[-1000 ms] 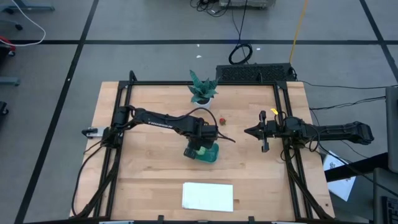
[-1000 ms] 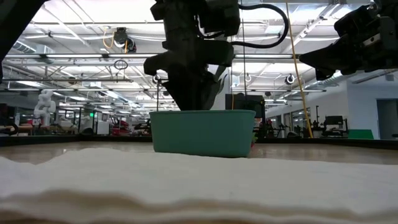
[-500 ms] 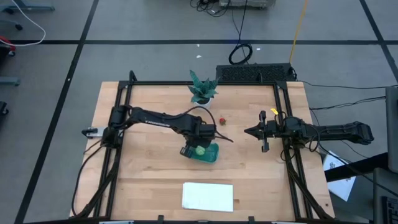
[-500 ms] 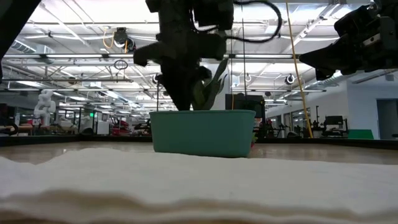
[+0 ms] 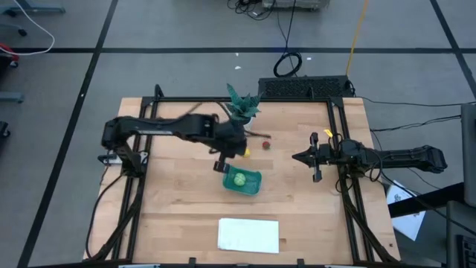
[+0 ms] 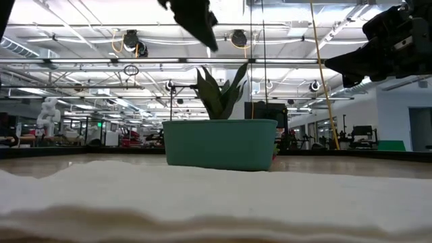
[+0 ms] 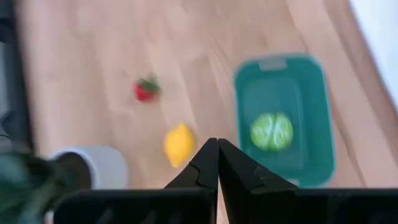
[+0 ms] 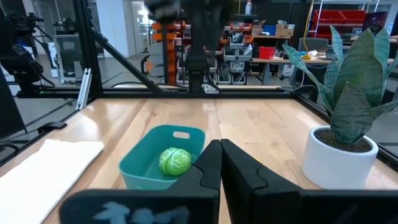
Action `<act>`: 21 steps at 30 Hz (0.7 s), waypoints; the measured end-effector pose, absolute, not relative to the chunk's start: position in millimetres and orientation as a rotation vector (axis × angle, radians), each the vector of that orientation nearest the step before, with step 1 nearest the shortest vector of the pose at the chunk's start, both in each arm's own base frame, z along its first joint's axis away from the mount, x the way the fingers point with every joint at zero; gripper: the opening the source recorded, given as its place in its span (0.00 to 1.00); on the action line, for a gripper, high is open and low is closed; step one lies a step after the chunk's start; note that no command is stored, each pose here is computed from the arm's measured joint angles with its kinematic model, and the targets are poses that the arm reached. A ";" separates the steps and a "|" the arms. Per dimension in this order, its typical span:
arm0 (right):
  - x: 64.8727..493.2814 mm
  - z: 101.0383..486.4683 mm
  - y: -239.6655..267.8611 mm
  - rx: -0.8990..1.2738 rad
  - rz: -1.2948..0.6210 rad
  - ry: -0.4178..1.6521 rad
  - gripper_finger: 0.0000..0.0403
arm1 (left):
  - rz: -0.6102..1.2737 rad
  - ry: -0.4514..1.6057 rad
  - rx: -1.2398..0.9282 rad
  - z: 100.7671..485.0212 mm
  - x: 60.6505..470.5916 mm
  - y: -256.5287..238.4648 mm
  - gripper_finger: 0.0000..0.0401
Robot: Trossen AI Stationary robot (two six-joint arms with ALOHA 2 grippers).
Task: Pick and placing Produce into tupperware
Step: Put the red strawberry into the green bin
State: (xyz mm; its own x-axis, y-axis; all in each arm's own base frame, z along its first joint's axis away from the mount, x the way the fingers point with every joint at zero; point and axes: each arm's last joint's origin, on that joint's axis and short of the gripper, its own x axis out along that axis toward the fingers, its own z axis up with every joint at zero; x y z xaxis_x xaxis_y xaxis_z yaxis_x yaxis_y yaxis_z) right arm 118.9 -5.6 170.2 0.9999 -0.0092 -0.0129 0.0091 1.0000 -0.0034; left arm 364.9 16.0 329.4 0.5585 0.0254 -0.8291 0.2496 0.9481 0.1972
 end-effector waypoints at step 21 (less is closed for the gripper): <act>118.9 170.1 -5.6 -0.003 -0.009 0.014 0.00 | 0.013 0.605 0.147 429.7 282.1 16.7 0.00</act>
